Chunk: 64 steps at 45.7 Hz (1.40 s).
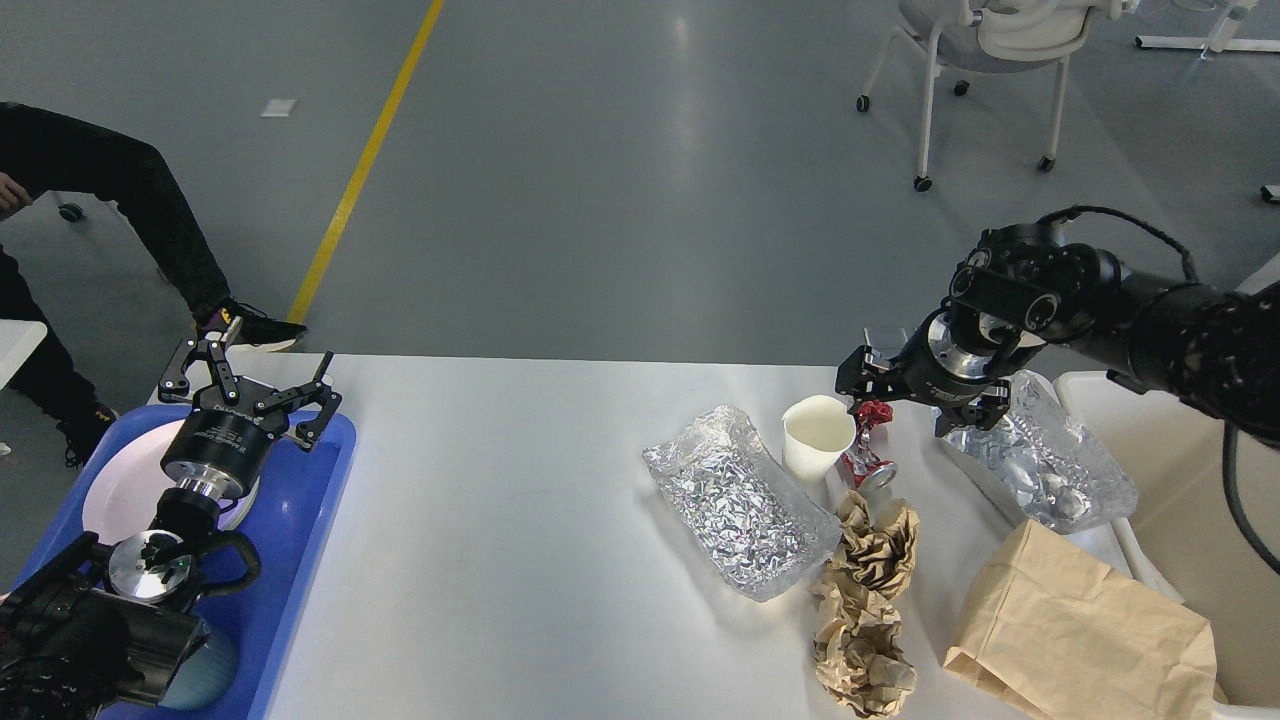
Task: Tidy desktop
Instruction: 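Lower the right gripper onto the white paper cup and grasp it, then lift the white paper cup and carry it off the table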
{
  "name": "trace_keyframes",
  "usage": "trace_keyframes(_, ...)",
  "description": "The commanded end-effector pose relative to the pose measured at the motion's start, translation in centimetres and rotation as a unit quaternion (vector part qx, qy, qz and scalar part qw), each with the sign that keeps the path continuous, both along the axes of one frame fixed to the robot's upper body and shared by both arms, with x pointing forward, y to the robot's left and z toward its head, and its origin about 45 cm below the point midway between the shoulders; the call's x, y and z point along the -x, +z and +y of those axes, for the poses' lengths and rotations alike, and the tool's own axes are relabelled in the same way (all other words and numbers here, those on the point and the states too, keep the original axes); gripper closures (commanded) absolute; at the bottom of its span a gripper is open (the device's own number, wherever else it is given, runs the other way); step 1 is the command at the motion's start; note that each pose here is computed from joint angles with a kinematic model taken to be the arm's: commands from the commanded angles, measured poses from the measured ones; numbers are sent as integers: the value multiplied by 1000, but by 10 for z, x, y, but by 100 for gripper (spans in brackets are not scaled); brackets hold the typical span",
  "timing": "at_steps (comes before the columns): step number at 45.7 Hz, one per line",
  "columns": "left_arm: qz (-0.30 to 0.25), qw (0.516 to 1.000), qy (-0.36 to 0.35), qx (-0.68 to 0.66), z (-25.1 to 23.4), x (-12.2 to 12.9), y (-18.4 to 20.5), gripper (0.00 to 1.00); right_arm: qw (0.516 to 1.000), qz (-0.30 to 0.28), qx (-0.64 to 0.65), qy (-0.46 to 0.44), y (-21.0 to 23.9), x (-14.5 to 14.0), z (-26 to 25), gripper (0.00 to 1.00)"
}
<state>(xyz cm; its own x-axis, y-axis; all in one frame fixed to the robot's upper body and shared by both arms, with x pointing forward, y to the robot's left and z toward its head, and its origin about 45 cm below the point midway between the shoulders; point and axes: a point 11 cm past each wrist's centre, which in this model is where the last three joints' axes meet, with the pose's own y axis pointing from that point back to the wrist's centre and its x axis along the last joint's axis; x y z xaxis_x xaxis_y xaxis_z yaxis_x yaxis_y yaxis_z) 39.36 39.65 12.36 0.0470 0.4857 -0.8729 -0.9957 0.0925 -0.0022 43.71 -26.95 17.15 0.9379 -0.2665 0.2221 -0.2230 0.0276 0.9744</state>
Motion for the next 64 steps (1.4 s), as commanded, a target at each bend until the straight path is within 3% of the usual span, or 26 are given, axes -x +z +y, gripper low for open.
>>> trace_keyframes(1,0,1000,0,0,0,0,0,4,1000,-2,-17,-7,-17,2,9,0)
trace_keyframes(11,0,1000,0,0,0,0,0,4,999,-23,-16,-26,-42,4,15,0)
trace_keyframes(14,0,1000,0,0,0,0,0,4,998,-50,-9,-41,-51,2,15,6)
trace_keyframes(15,0,1000,1,1,0,0,0,4,997,-58,-7,-46,-53,1,14,11)
trace_keyframes(20,0,1000,0,0,0,0,0,4,996,-68,3,-52,-61,4,10,60)
trace_keyframes(24,0,1000,0,0,0,0,0,4,997,-61,3,-46,-64,7,13,76)
trace_keyframes(27,0,1000,0,0,0,0,0,4,997,-60,2,-45,-63,7,14,99)
trace_keyframes(46,0,1000,0,0,0,0,0,4,996,-84,5,-42,-49,-5,17,100)
trace_keyframes(57,0,1000,0,0,0,0,0,4,992,-119,7,-43,1,-31,5,100)
trace_keyframes(64,0,1000,0,0,0,0,0,4,992,-115,-11,-49,49,-30,-18,100)
